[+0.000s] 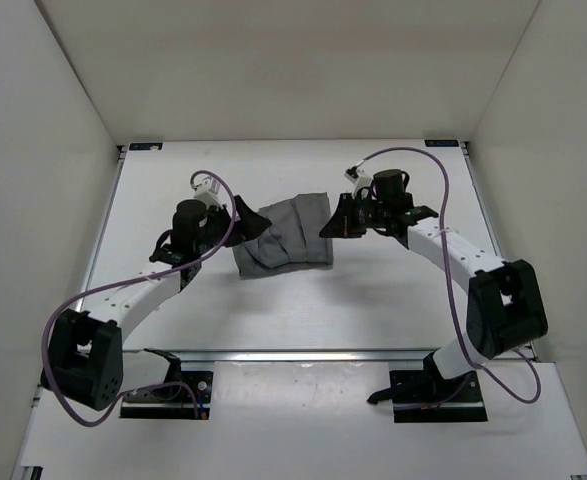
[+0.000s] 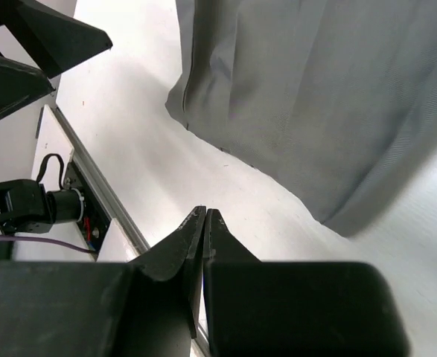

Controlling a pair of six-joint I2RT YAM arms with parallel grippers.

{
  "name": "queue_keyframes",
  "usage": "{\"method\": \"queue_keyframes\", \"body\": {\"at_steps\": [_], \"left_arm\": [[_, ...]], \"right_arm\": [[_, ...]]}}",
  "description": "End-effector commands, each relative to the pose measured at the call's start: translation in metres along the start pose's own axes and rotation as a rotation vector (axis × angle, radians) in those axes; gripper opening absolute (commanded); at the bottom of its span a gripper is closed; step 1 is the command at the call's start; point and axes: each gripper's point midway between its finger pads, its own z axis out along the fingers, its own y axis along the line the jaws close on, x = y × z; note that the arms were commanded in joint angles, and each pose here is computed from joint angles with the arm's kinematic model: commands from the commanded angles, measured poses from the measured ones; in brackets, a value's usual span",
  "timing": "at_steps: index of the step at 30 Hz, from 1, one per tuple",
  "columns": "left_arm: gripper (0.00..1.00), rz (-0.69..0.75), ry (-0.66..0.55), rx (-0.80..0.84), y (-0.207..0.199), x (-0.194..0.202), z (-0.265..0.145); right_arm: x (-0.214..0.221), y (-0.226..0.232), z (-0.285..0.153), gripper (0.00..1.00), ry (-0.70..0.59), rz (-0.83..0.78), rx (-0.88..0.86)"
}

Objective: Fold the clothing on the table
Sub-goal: Fold the skirt

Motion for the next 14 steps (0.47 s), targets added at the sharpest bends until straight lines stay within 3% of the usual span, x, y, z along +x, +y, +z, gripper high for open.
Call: {"method": "queue_keyframes", "body": {"at_steps": [1,5,14], "left_arm": [[0.99,0.036,0.027,-0.029,-0.003,-0.002,-0.009],[0.98,0.099,0.08,-0.134,0.007,0.012,-0.009],[0.99,0.092,0.076,-0.12,0.014,0.018,-0.019]], "right_arm": [[-0.01,0.005,-0.021,0.01,-0.037,-0.046,0.03],[-0.008,0.005,-0.028,0.0,-0.041,-0.062,0.048],[0.006,0.01,-0.026,0.0,-0.038,-0.125,0.07]]}}
